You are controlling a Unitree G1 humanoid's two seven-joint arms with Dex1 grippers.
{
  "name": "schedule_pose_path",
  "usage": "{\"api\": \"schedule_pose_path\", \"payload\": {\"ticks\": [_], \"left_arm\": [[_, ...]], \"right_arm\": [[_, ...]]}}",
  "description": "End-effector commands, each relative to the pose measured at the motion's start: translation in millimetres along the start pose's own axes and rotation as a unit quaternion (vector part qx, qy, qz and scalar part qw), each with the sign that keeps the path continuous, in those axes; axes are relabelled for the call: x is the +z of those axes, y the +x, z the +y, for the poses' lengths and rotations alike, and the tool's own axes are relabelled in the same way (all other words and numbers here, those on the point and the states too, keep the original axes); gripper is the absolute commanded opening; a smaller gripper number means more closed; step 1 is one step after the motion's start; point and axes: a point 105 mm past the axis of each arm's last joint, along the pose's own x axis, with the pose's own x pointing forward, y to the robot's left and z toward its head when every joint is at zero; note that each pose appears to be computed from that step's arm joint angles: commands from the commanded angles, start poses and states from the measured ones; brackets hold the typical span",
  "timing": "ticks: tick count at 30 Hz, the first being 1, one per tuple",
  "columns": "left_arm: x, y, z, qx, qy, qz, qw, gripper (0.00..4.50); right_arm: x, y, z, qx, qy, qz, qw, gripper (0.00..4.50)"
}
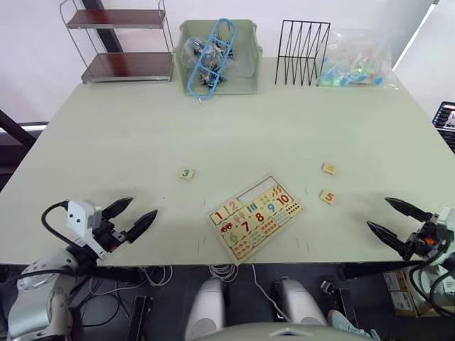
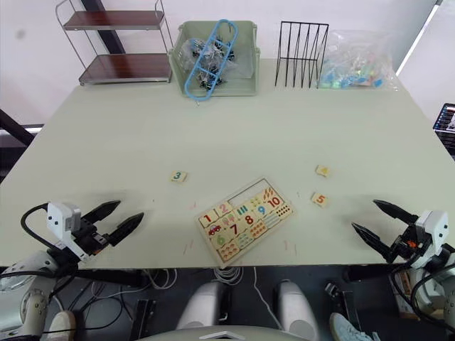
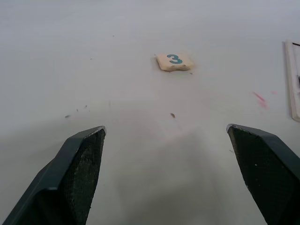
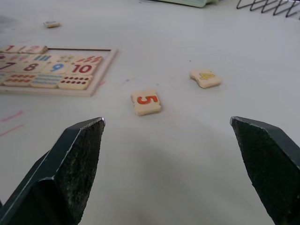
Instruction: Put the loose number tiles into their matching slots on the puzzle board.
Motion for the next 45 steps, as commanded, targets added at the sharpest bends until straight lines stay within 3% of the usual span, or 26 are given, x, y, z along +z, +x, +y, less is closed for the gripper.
{"api": "schedule_pose_path", "payload": {"ticks": [1,17,28,40,43,45], "left_arm": [[8.7,8.3,-2.1,0.006,0.0,-0.017,1.0,4.39],[37.0,76.6,-28.2,0.075,0.001,-0.013,0.997,4.39],[29.2,110.9,-46.3,0.161,-0.012,0.023,0.987,4.39],[15.0,119.6,-51.5,0.162,-0.003,0.089,0.983,4.39],[15.1,119.2,-51.6,0.164,-0.013,0.09,0.982,3.72],[15.5,119.2,-51.5,0.165,-0.013,0.09,0.982,2.92]], "right_arm": [[15.6,-0.7,2.4,0.012,-0.013,-0.025,1.0,4.5],[45.1,6.7,28.1,0.152,-0.022,-0.045,0.987,4.5],[52.7,14.9,28.6,0.183,-0.023,-0.049,0.982,4.5],[55.2,20.0,27.8,0.191,-0.025,-0.052,0.98,4.5],[56.6,20.4,27.7,0.191,-0.026,-0.052,0.98,4.5],[57.0,20.8,27.6,0.191,-0.027,-0.052,0.98,4.5]]}}
